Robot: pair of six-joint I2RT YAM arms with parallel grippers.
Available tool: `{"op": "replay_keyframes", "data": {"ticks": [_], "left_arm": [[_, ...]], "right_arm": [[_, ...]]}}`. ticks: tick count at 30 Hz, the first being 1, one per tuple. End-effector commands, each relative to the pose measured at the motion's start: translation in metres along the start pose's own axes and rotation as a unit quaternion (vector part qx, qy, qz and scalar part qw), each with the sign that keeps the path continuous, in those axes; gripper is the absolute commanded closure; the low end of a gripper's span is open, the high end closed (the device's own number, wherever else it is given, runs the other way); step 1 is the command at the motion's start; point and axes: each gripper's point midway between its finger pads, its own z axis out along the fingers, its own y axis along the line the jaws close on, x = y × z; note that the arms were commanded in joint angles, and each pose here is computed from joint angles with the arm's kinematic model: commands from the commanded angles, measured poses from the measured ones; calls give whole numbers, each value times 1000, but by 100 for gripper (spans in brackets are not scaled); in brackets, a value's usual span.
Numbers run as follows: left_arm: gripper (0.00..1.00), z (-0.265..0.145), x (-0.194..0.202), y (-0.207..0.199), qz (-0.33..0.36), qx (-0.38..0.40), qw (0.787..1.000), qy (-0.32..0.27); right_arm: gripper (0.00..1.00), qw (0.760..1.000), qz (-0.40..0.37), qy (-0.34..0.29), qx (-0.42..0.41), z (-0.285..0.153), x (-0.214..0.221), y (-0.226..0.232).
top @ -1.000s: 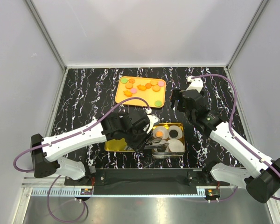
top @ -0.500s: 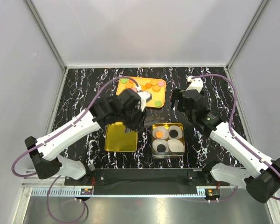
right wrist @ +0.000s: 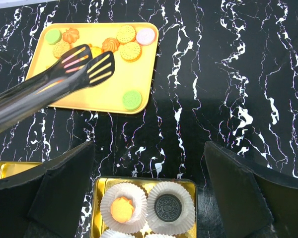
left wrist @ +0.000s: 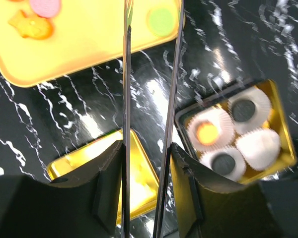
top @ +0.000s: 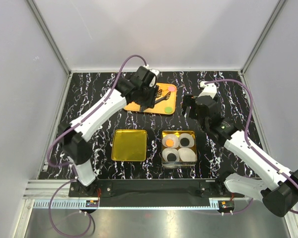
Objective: Pack the cookies
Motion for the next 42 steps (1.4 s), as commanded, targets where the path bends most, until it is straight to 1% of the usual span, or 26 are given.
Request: {"op": "replay_keyframes", "data": {"ticks": [1,2,3,4,5,9,15,19,24,42], "left_arm": [[57,4,-44,5,-5,8,998,-55],[57,8,-48,7,-5,6,998,-56],[57,23,-44,9,-4,1,999,-38],[57,22,-55,7,-3,3,999,-47],[57,27,-56,8,-3,-1,999,-42],[57,58,-67,13,-5,-10,999,-32],[57,88,-64,27,-15,-25,999,-20],[57,98,-63,29,-12,-29,999,-20],[57,110,-55,30,-9,-28,1000,-5],[57,140,-39,31,-8,-27,999,20]], "right_arm": [[0,999,13,-28,-14,-6,-16,4],[1,999,13,-27,-14,-5,-15,4],[0,999,15,-29,-16,-7,-17,5],[0,999,15,-29,-16,-7,-16,4],[0,999,14,-29,-16,-7,-16,5],[0,999,16,-31,-16,-10,-18,4],[0,999,14,-34,-13,-12,-21,1],[0,999,14,-34,-14,-12,-20,2],[0,999,15,-34,-14,-11,-20,2],[0,999,15,-35,-15,-12,-19,2]]}}
